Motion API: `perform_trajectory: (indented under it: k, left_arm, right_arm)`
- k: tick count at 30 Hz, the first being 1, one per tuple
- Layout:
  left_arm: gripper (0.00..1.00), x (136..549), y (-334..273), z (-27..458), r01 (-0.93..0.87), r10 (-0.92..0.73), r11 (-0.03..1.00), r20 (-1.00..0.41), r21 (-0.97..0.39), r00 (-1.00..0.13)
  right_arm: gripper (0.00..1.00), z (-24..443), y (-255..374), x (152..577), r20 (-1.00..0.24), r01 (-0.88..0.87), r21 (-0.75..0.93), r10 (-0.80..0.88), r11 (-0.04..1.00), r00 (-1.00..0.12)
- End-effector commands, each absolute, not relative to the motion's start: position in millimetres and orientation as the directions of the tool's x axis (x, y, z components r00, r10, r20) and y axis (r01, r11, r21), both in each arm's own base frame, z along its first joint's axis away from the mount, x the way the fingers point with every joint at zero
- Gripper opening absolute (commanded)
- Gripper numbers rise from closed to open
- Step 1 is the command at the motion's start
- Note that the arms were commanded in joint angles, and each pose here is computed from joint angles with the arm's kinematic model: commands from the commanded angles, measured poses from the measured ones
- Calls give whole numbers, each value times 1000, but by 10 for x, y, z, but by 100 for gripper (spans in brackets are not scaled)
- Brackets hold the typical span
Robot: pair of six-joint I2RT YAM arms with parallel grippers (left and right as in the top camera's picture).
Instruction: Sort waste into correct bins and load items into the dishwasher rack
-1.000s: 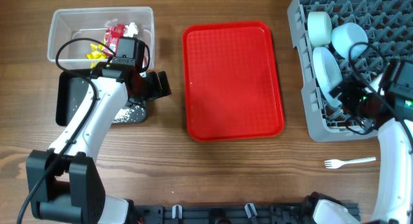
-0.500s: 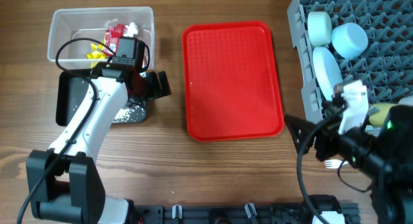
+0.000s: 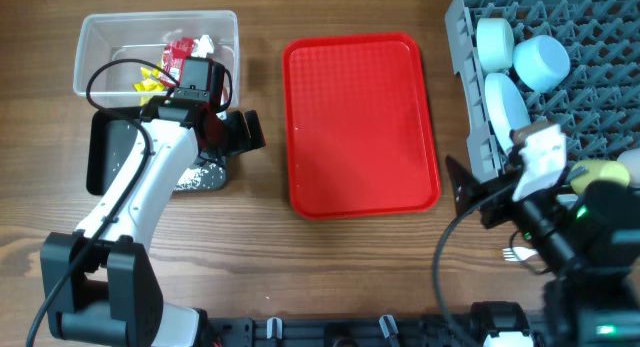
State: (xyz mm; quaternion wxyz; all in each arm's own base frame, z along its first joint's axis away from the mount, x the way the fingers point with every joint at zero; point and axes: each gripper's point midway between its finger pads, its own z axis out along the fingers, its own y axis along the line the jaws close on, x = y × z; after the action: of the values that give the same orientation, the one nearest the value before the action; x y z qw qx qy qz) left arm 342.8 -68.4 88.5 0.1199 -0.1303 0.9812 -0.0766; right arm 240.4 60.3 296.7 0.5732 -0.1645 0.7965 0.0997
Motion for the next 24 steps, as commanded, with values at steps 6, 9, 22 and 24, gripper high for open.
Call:
perform_trajectory:
  k: [6,9,22,24]
  left_arm:
    - [100,3412,-704,866,-242,-279,952,-205,-188,-938]
    - [100,3412,-704,866,-242,-279,952,-205,-188,-938]
    - [100,3412,-705,866,-242,-279,952,-205,-188,-938]
    - [100,3412,-704,866,-242,-279,952,-205,-188,-938]
  right_arm:
    - [100,1951,595,2277,-991,-350,-88,-118,933,-64]
    - [100,1715,596,2302,-991,-349,-100,-124,932,-47]
    - [100,1826,585,2367,-963,-315,-269,-244,910,118]
    - [100,1825,585,2368,-963,-315,-269,-244,910,118]
